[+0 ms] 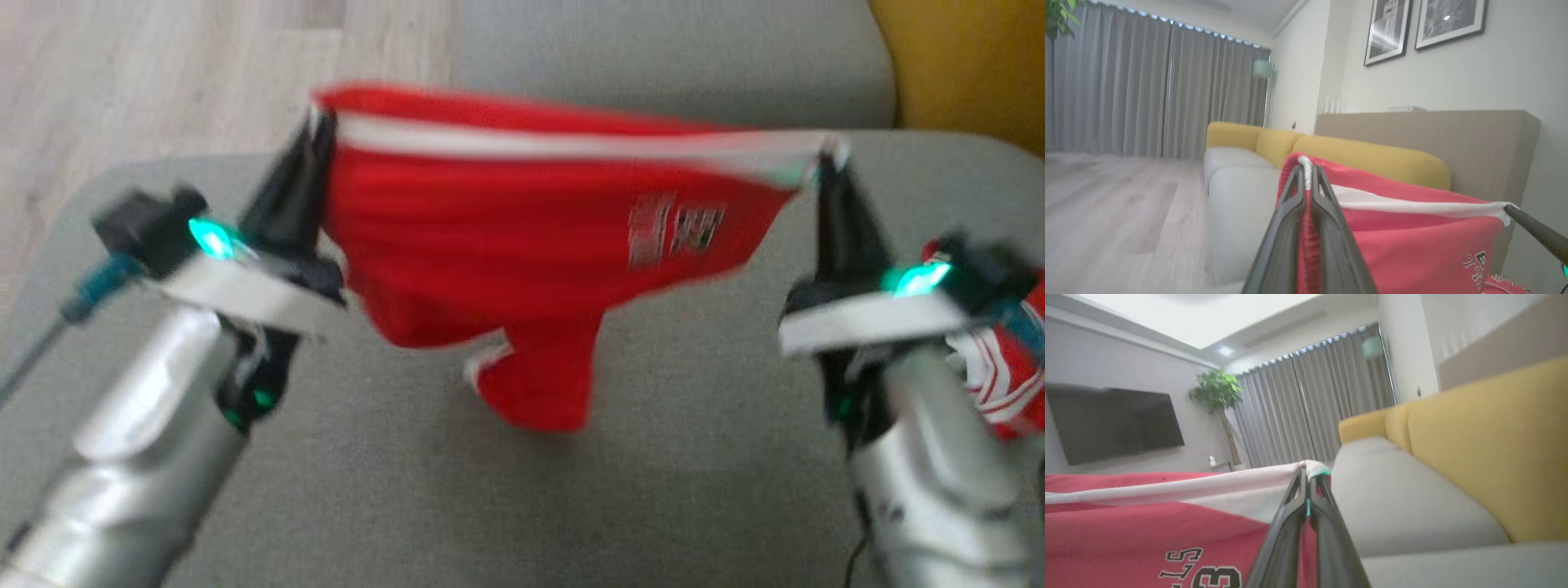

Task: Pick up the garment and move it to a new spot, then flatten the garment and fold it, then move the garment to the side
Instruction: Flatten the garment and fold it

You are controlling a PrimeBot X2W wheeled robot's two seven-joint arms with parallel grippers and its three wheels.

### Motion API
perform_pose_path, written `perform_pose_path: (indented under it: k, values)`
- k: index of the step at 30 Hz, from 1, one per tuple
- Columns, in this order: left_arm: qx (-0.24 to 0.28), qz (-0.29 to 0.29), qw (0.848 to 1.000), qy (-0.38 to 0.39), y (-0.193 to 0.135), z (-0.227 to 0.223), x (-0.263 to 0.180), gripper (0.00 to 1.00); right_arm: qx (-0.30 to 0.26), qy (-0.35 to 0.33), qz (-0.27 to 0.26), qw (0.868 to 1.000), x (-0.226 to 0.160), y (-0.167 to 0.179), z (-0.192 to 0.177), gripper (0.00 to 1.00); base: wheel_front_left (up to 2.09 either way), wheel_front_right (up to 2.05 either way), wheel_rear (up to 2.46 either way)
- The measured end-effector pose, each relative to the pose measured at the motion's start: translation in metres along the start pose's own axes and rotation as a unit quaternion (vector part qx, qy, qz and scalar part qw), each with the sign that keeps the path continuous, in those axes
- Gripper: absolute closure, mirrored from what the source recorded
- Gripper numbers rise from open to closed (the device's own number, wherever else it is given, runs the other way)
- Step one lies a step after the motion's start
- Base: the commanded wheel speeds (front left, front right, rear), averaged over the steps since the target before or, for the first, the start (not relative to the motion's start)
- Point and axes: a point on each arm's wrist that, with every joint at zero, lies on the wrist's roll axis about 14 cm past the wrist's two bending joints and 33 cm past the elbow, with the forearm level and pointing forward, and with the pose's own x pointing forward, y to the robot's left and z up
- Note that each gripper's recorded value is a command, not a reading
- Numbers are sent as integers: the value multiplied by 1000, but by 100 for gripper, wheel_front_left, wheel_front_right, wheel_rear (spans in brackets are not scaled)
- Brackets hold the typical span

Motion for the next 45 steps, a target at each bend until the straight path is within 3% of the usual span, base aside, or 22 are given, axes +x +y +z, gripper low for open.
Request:
perform_pose_path:
  k: [4,7,11,15,17,22,24,28,31,35,40,45]
  values:
    - [40,-27,997,-60,-11,66,10,100,-33,-99,51,993,29,22,81,100,0,0,0]
    - [48,-32,996,-71,-13,88,15,100,-51,-131,79,987,41,34,110,100,0,0,0]
    - [44,-37,997,-50,-11,79,26,100,-71,-130,103,984,61,43,117,100,0,0,0]
    - [8,-17,1000,-13,6,44,37,100,-89,-110,106,984,86,40,108,100,0,0,0]
    - [27,-22,999,2,10,29,47,100,-127,-101,103,981,103,34,105,100,0,0,0]
    - [49,-50,995,-69,5,66,97,100,-149,-130,67,978,142,12,130,100,0,0,0]
    - [35,-55,991,-114,0,91,111,100,-155,-145,61,975,149,9,139,100,0,0,0]
    - [27,-63,986,-150,-11,105,110,100,-149,-153,53,975,146,5,141,100,0,0,0]
    - [-1,-40,992,-123,-3,73,92,100,-135,-137,54,980,133,6,122,100,0,0,0]
    - [-42,-9,999,-28,-2,-13,49,100,-100,-65,37,992,97,-10,59,100,0,0,0]
    - [-157,58,982,84,-21,-114,-28,100,-47,59,-13,997,14,-37,-36,100,0,0,0]
    - [-177,38,974,137,-68,-147,-77,100,-20,113,-54,992,-54,-49,-70,100,0,0,0]
